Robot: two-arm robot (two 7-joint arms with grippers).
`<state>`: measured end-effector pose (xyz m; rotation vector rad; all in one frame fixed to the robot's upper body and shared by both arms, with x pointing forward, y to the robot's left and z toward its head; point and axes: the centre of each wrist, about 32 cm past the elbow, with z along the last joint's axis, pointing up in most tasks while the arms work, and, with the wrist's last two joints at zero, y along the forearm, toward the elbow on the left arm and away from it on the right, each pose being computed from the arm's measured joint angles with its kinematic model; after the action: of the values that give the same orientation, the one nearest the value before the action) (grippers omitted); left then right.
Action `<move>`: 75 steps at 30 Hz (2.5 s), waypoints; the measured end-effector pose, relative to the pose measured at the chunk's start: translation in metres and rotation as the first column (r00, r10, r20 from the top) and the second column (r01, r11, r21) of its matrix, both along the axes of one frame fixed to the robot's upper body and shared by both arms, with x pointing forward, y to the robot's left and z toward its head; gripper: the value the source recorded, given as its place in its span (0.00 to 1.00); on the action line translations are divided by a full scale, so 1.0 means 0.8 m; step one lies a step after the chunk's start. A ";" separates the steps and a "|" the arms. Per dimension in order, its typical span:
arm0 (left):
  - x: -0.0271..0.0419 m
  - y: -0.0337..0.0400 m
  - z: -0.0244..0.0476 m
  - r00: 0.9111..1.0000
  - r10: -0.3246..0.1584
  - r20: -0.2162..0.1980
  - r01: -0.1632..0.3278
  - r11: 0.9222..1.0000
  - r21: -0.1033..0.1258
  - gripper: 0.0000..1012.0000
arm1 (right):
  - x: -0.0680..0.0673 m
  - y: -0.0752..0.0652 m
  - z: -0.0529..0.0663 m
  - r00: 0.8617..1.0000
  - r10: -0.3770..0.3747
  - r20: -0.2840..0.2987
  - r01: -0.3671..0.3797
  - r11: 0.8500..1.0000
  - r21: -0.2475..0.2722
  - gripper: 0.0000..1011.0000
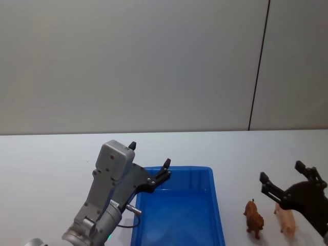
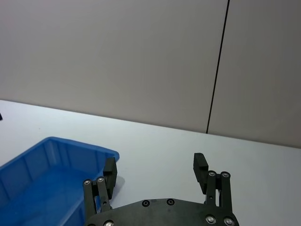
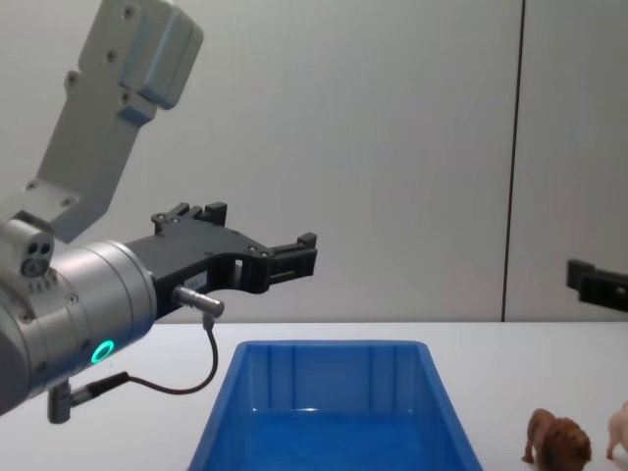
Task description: Pick up the two dolls from the table and place them into the box.
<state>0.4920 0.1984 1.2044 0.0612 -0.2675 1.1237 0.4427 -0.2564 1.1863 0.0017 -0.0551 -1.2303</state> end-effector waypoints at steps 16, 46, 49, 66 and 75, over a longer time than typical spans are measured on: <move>0.0000 0.0000 0.0000 1.000 0.000 0.000 0.000 1.000 0.000 0.99 | -0.001 -0.045 -0.020 0.988 0.009 -0.155 -0.014 0.999 -0.032 0.99; 0.0000 0.0000 0.0000 1.000 0.000 0.000 0.000 1.000 0.000 0.99 | 0.022 -0.053 -0.065 0.923 0.017 -0.384 -0.036 0.999 -0.041 0.89; 0.0000 0.0000 0.0000 1.000 0.000 0.000 0.000 1.000 0.000 0.99 | 0.023 -0.052 -0.067 0.921 0.017 -0.390 -0.036 0.998 -0.043 0.82; 0.0000 0.0000 0.0000 1.000 0.000 0.000 0.000 1.000 0.000 0.99 | 0.021 -0.045 -0.065 0.946 -0.016 -0.324 -0.017 0.995 -0.098 0.36; 0.0000 0.0000 0.0000 1.000 0.000 0.000 0.000 1.000 0.000 0.99 | 0.022 -0.037 -0.045 0.970 0.022 -0.240 -0.050 0.993 -0.111 0.36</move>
<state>0.4920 0.1984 1.2044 0.0611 -0.2675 1.1237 0.4602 -0.2863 1.1502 -0.2461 0.0828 -1.1820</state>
